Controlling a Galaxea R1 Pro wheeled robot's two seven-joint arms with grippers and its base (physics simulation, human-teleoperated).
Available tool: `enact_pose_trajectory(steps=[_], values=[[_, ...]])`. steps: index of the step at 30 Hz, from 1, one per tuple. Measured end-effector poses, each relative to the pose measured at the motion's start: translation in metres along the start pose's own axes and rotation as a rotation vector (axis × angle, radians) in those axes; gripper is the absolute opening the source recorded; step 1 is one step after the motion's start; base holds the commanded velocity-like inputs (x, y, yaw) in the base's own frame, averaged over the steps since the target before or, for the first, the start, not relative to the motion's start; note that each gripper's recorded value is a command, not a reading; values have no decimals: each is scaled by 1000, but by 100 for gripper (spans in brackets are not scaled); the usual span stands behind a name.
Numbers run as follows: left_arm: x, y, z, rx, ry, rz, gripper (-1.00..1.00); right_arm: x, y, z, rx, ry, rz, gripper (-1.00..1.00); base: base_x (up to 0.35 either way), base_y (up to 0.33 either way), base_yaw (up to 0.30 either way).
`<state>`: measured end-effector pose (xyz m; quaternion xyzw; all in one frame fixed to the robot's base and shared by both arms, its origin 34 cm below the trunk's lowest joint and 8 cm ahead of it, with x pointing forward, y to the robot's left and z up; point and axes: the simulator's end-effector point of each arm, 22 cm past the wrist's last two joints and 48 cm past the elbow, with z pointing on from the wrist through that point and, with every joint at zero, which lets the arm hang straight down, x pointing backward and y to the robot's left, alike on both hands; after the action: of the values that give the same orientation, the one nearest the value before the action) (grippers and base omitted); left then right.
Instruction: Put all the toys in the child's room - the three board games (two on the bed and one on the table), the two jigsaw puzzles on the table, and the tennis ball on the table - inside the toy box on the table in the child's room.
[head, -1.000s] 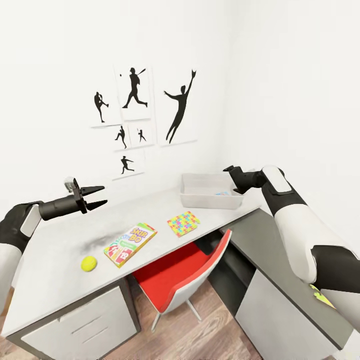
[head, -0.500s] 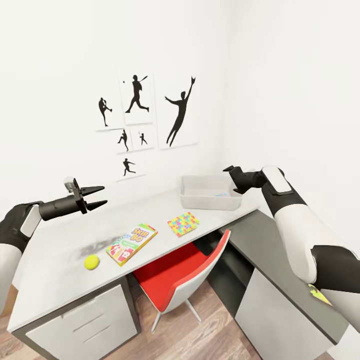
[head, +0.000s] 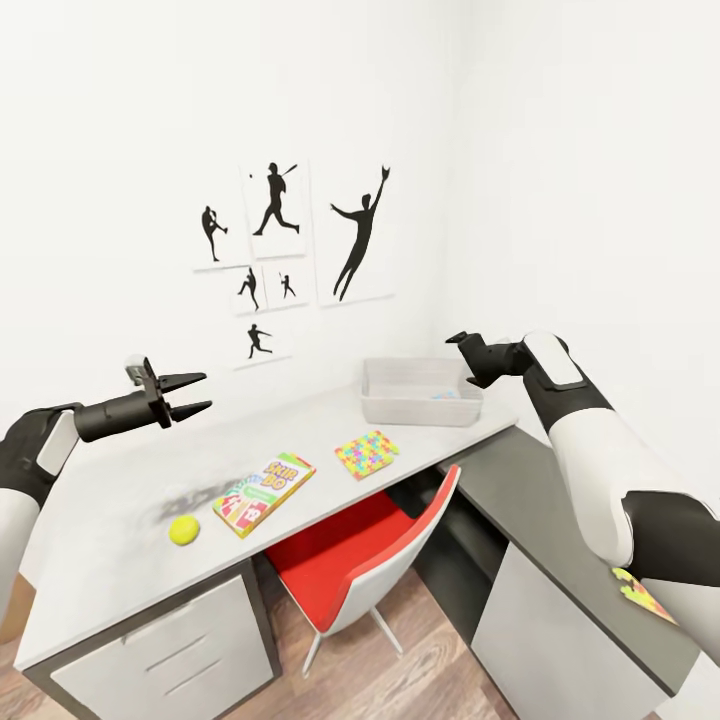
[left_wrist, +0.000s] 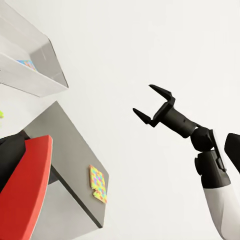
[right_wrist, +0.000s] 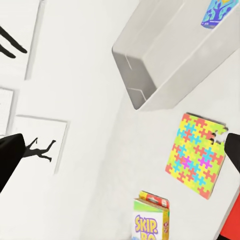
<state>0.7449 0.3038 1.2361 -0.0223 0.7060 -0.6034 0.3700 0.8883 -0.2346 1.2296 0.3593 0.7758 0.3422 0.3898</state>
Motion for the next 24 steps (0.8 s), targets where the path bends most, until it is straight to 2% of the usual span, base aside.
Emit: enact_pose_trajectory(steps=[11, 20, 24], values=[[-5, -10, -8, -1, -11, 17, 100, -10, 27, -18, -51, -32, -23, 100, 0, 0, 0], [-6, -16, -13, -2, -16, 27, 100, -10, 39, -29, -77, -36, -44, 100, 0, 0, 0], [-6, -18, -15, -3, -17, 29, 100, -6, 36, -33, -84, -31, -56, 100, 0, 0, 0]])
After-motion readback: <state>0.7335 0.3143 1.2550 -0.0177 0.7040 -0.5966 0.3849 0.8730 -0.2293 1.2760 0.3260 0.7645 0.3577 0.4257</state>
